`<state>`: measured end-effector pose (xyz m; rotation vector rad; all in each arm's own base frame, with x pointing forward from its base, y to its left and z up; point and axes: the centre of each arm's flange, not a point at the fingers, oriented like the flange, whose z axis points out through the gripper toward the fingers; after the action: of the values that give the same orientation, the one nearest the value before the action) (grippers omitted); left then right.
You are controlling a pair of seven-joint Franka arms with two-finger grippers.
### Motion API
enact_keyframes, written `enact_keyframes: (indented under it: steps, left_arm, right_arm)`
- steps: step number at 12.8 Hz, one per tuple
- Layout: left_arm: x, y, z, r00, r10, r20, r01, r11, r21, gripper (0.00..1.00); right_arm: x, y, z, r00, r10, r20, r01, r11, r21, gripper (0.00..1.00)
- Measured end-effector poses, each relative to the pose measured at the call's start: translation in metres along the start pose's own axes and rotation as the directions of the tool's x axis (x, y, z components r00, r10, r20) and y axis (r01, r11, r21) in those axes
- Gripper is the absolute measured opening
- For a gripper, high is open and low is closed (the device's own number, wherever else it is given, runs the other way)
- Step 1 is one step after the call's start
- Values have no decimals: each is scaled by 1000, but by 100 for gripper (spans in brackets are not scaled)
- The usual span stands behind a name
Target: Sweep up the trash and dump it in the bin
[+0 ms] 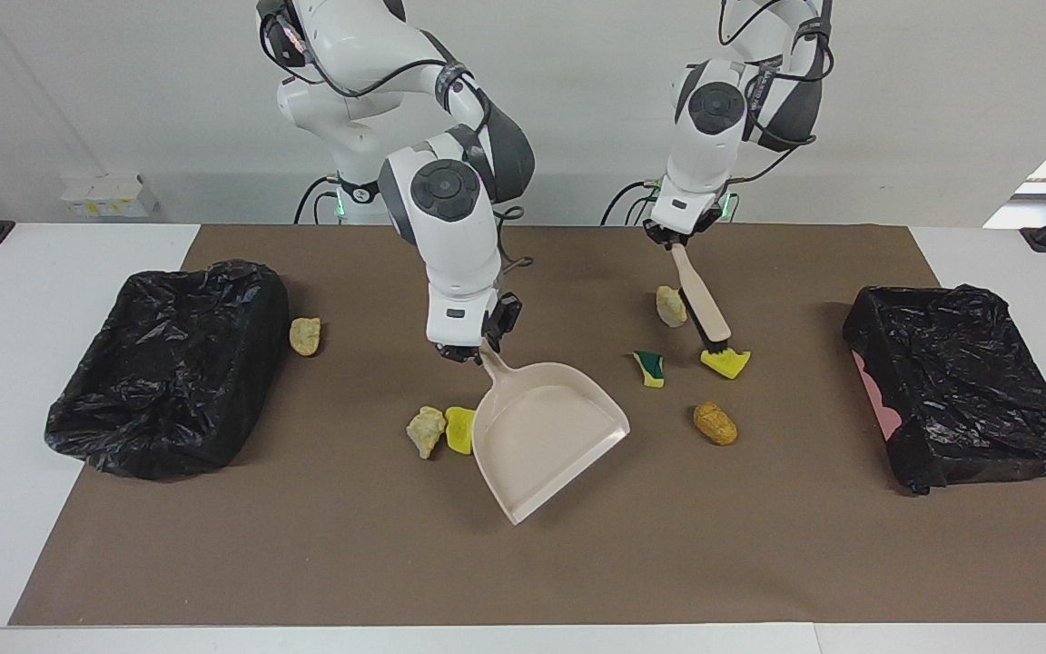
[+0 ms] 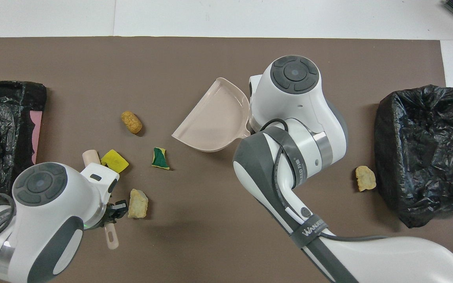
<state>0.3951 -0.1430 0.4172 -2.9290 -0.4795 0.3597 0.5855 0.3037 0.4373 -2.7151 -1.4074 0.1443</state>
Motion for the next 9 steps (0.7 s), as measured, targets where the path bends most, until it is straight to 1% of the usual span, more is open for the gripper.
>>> enact_keyframes:
  steps: [2, 4, 7, 9]
  left_arm:
    - [17, -23, 7, 998, -66, 12, 66, 998, -14, 26]
    - [24, -30, 26, 996, -88, 9, 88, 996, -25, 26]
    - [31, -21, 41, 996, -83, -20, 82, 996, -45, 26]
    - [37, -11, 50, 998, -53, -37, 51, 997, -50, 26]
  right_arm:
    - [-10, -5, 6, 981, -193, 15, 193, 981, -12, 31]
    - [-15, -9, 8, 947, -319, 42, 320, 947, -20, 31]
    - [-11, -24, 14, 896, -430, 111, 438, 897, -55, 31]
    - [-9, -30, 18, 874, -468, 129, 478, 877, -53, 31]
